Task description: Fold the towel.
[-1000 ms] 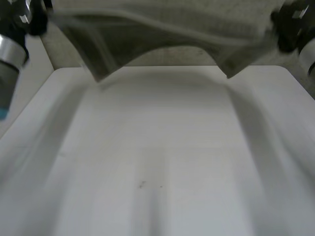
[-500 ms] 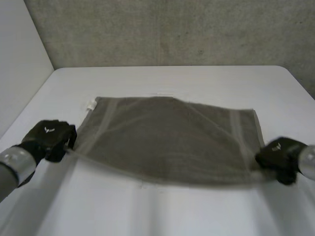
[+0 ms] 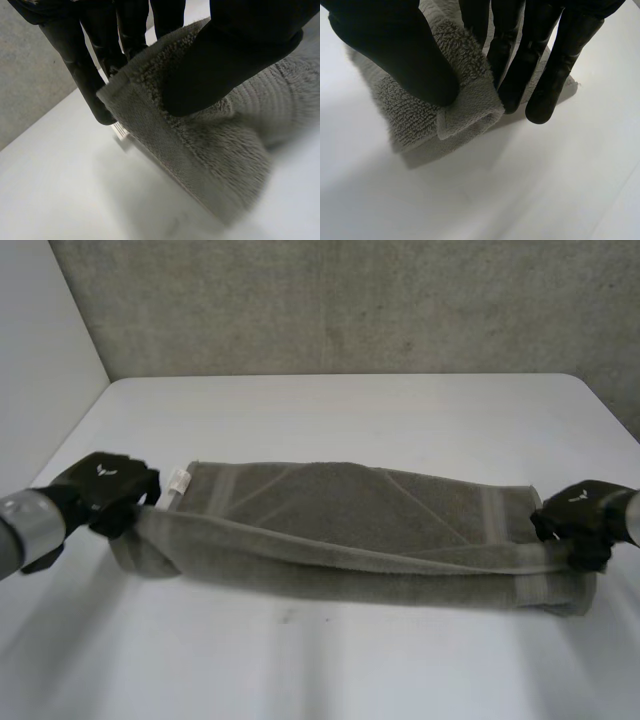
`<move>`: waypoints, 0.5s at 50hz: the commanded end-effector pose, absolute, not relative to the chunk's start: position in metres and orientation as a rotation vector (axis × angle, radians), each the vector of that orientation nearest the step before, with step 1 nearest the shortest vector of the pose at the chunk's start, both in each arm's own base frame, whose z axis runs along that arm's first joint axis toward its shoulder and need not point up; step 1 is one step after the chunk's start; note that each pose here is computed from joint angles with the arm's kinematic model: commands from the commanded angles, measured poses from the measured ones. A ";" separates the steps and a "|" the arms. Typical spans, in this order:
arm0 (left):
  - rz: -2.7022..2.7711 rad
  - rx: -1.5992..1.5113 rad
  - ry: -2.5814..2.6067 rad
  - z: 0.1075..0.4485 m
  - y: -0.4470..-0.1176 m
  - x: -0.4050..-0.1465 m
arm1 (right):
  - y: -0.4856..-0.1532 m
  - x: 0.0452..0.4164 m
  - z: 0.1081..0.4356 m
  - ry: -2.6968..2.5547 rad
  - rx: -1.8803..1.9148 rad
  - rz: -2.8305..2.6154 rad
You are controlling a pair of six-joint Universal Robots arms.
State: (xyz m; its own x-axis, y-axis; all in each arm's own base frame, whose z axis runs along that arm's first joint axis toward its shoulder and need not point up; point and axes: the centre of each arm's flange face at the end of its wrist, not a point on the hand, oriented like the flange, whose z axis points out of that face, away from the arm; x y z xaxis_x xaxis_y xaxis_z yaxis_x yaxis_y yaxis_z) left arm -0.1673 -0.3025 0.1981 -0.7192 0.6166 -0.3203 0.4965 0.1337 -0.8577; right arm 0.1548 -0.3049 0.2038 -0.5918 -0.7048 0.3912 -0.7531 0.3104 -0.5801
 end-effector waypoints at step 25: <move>1.994 -1.086 -2.041 0.133 -0.435 -0.236 | -0.395 0.186 0.161 -2.283 0.990 1.478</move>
